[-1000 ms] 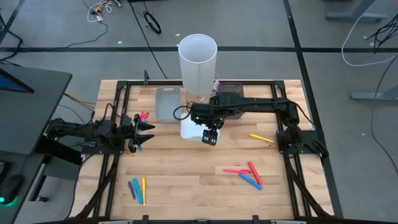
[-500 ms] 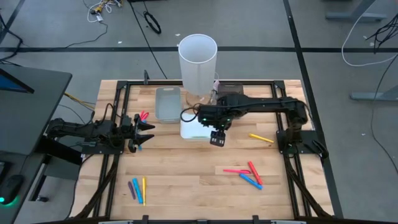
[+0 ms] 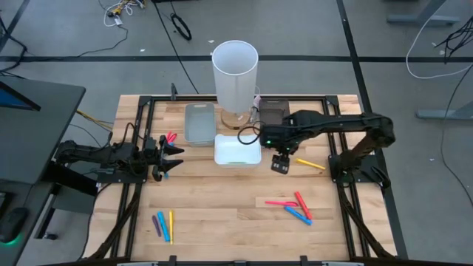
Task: Pick & Place Markers
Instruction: Put the top right yellow marker pen into the black bin
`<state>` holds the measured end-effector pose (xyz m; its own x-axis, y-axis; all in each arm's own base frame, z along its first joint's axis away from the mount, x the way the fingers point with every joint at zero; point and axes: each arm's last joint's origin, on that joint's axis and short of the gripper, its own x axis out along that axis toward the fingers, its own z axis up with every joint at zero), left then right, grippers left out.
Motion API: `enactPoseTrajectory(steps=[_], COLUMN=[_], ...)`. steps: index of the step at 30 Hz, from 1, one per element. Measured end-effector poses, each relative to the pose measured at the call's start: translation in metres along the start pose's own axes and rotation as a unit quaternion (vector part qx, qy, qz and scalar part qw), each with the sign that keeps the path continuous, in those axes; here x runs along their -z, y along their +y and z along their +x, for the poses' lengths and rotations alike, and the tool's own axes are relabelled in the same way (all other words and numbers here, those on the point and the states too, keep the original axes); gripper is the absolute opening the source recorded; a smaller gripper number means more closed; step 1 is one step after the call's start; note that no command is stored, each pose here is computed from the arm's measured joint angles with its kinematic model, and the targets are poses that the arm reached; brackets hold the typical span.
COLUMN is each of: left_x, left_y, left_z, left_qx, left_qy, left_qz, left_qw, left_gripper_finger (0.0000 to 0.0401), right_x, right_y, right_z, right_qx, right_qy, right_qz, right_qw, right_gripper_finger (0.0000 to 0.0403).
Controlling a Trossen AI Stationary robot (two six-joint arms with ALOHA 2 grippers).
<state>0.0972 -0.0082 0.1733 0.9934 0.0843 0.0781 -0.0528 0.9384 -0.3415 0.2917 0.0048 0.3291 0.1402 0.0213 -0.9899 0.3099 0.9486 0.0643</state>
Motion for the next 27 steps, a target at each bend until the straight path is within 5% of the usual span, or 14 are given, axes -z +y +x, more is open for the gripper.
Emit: enactPoseTrajectory(steps=[27], left_x=[0.0], left_y=[0.0], left_z=[0.0], left_qx=[0.0], left_qy=[0.0], left_qz=[0.0], left_qw=[1.0], left_gripper_finger=[0.0234], right_x=[0.106], right_y=[-0.056], right_z=[0.029], right_qx=[0.012], right_qy=[0.072], right_qz=[0.071], right_qw=[0.995], right_gripper_finger=[0.0249])
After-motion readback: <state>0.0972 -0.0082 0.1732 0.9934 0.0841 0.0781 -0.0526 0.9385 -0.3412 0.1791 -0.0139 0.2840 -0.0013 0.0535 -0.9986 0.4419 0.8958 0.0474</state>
